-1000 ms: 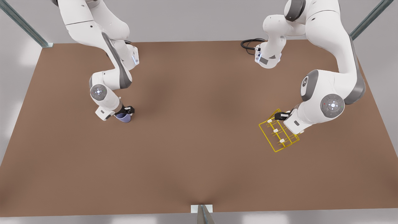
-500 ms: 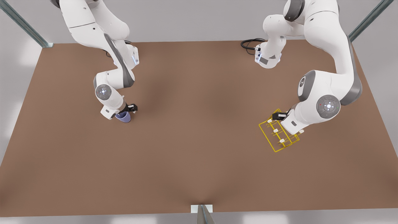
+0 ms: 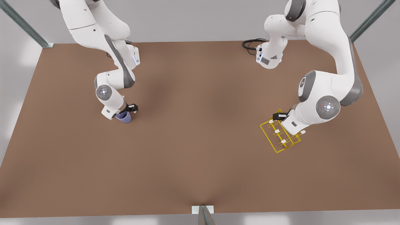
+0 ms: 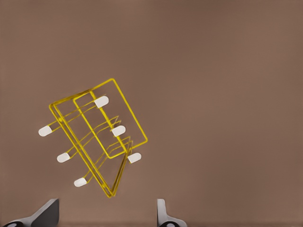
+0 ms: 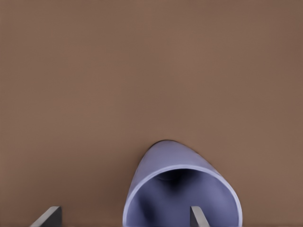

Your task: Place the cup on the cup holder

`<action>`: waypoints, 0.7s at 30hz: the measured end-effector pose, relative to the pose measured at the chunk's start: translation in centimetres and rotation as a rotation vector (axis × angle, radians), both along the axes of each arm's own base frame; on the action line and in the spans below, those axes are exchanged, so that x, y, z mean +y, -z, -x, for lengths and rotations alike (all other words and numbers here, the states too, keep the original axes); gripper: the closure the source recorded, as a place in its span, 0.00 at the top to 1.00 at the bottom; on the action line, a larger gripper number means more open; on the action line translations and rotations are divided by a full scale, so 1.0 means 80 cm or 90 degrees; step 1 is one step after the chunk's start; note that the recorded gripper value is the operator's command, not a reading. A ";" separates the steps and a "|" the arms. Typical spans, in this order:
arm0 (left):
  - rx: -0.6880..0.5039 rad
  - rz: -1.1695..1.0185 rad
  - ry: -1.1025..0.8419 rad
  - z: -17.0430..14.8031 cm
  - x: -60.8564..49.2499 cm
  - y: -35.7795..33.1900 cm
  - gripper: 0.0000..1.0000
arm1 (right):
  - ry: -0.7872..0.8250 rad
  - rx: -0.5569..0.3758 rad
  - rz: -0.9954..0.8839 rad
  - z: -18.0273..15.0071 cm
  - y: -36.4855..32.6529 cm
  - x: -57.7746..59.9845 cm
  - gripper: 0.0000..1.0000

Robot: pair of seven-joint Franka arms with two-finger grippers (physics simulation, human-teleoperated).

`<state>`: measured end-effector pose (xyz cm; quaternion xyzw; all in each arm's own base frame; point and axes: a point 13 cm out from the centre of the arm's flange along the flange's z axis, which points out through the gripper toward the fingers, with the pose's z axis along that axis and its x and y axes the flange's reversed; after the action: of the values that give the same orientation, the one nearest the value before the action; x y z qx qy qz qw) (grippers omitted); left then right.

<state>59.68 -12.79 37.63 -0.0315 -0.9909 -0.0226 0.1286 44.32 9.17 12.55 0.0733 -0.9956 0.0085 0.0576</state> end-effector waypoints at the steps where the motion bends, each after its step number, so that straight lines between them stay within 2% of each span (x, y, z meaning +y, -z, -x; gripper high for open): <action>1: 0.000 0.000 0.000 0.000 -0.001 0.000 1.00 | 0.001 0.001 -0.001 0.001 0.002 -0.001 1.00; 16: 0.002 -0.003 -0.007 0.001 0.000 0.001 1.00 | 0.009 0.010 -0.016 0.007 0.031 -0.010 1.00; 17: 0.002 -0.003 -0.007 0.001 0.000 0.001 1.00 | 0.010 0.010 -0.016 0.007 0.032 -0.011 0.96; 18: 0.002 -0.003 -0.007 0.001 0.000 0.001 1.00 | 0.010 0.009 -0.017 0.006 0.032 -0.012 0.76; 19: 0.002 -0.003 -0.008 0.001 0.000 0.001 1.00 | 0.009 0.008 -0.018 0.006 0.032 -0.011 0.47; 20: 0.002 -0.003 -0.008 0.001 0.000 0.001 1.00 | 0.009 0.007 -0.018 0.005 0.032 -0.012 0.30; 21: 0.002 -0.003 -0.008 0.001 0.000 0.001 1.00 | 0.010 0.006 -0.020 0.005 0.032 -0.012 0.21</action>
<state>59.60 -12.81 37.53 -0.0248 -0.9909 -0.0241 0.1303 43.95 8.19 9.96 0.0664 -0.9959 -0.0077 0.0615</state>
